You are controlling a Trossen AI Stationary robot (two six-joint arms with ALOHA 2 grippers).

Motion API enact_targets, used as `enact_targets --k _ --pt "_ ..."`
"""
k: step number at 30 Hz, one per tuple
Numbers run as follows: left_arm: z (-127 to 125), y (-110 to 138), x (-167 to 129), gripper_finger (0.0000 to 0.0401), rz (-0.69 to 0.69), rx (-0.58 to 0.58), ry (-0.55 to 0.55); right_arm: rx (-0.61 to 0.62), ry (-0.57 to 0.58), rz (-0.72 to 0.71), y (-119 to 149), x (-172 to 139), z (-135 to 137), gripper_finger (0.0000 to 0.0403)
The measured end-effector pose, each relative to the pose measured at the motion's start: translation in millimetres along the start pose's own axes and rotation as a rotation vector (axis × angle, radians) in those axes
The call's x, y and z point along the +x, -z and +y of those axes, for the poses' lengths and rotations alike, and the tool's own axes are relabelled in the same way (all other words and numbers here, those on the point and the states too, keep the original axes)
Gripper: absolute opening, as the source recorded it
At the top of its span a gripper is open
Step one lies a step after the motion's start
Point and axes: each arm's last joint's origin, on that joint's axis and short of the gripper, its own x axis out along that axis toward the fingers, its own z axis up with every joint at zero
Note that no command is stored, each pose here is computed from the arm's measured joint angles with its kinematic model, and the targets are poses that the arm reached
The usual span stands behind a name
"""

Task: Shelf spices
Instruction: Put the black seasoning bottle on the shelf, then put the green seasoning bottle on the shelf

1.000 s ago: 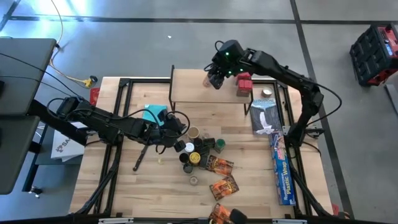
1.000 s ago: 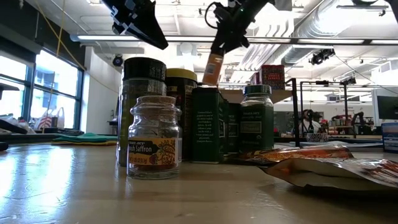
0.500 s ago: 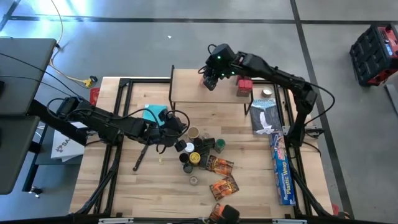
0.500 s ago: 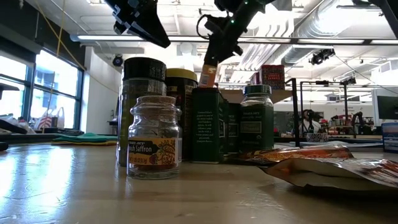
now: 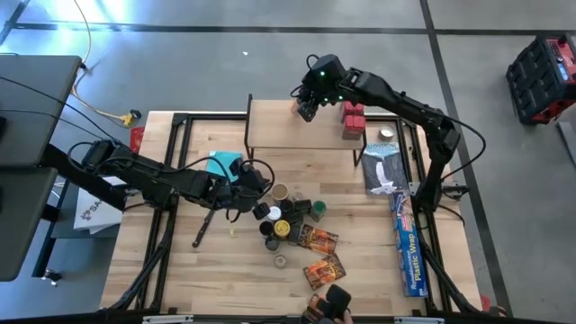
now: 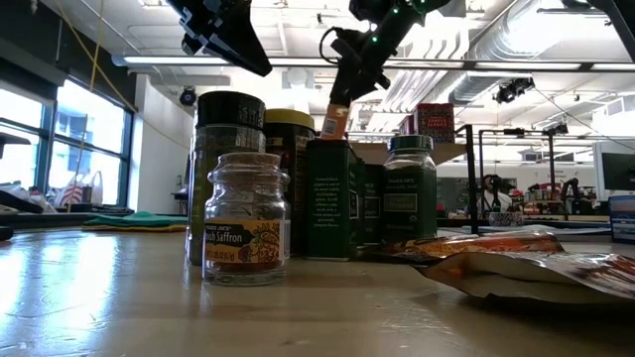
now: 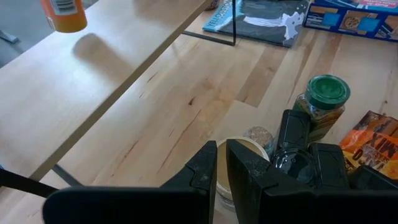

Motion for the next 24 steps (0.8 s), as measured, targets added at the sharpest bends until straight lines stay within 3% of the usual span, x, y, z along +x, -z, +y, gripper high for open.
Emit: enact_targets --k 7,14,20,24 --pt "0.0 0.0 0.0 0.0033 0.0 0.0 0.0 -0.013 0.002 -0.001 0.0 1.5 -0.6 0.0267" --pt "0.0 0.2 0.0 0.0033 0.002 0.001 0.001 -0.03 0.049 -0.069 -6.5 4.7 -1.8 0.0271" --pt "-0.2 0.4 0.0 0.0033 0.007 0.001 0.008 -0.036 0.038 -0.14 -14.2 -16.4 2.6 0.0272" --pt "-1.1 1.0 -0.4 0.0033 0.017 -0.006 0.029 -0.096 0.004 -0.14 -14.3 -29.8 19.4 0.0272"
